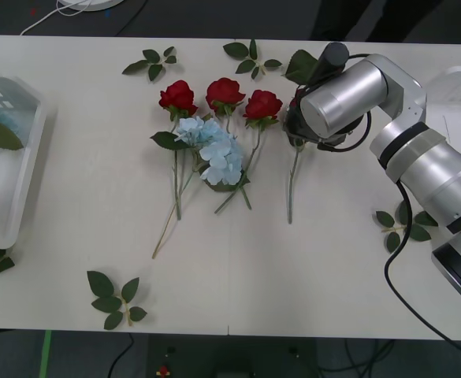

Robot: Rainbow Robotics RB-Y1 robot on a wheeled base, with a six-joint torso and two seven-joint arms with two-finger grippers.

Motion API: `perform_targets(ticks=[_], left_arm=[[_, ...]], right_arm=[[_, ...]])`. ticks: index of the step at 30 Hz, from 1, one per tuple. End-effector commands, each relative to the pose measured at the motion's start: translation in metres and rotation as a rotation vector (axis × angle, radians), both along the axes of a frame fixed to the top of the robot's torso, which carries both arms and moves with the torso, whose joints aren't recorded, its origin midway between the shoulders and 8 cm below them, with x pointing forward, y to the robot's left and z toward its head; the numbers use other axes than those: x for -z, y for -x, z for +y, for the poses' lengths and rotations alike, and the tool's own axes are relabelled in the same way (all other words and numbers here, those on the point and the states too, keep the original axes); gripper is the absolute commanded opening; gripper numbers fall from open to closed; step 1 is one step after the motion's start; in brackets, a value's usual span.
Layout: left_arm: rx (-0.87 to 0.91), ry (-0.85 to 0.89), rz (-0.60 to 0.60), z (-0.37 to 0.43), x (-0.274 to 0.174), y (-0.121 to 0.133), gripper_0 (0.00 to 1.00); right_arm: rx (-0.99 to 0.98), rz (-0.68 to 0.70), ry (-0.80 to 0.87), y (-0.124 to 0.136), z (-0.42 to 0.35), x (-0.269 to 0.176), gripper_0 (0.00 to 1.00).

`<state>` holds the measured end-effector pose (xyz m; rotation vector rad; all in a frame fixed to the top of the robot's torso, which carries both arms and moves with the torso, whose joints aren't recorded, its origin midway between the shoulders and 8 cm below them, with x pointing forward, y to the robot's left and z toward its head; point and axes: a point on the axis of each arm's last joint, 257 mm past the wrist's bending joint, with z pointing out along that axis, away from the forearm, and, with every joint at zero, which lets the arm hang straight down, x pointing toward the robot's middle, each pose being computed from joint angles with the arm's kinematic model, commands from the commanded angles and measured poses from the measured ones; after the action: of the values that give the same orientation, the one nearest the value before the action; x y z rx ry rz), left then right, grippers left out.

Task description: Place the red flowers into the right box and the blue flowers into the left box. If a person shows an open palm, hand one flower to the person first, then continue sorting.

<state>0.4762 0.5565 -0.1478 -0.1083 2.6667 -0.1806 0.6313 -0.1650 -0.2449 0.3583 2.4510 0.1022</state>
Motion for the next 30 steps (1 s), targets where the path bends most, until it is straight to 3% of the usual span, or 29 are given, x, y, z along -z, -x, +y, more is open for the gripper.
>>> perform_targets(ticks=[1, 9, 18, 19, 20, 21, 22, 30], left_arm=[[-0.069, -0.078, -0.003, 0.056, 0.006, 0.029, 0.00], [-0.137, -0.147, -0.142, 0.077, 0.050, 0.001, 0.00], [-0.175, -0.156, -0.215, 0.077, 0.087, -0.008, 0.00], [-0.174, -0.160, -0.214, 0.077, 0.087, -0.008, 0.00], [-0.172, -0.161, -0.212, 0.077, 0.089, -0.007, 0.00], [-0.174, -0.163, -0.211, 0.078, 0.092, -0.006, 0.00], [-0.174, -0.162, -0.216, 0.077, 0.092, -0.008, 0.00], [-0.174, -0.176, -0.227, 0.079, 0.092, -0.010, 0.00]], right_arm=[[-0.058, -0.057, 0.039, -0.016, 0.023, -0.020, 1.00], [-0.070, -0.069, 0.040, -0.020, 0.030, 0.000, 1.00], [-0.093, -0.080, 0.037, -0.023, 0.044, 0.007, 1.00], [-0.096, -0.079, 0.039, -0.023, 0.045, 0.008, 0.94], [-0.098, -0.080, 0.042, -0.023, 0.045, 0.007, 0.68], [-0.101, -0.080, 0.046, -0.023, 0.046, 0.007, 0.24], [-0.104, -0.080, 0.047, -0.022, 0.047, 0.008, 0.02], [-0.113, -0.085, 0.050, -0.023, 0.048, 0.007, 0.00]])
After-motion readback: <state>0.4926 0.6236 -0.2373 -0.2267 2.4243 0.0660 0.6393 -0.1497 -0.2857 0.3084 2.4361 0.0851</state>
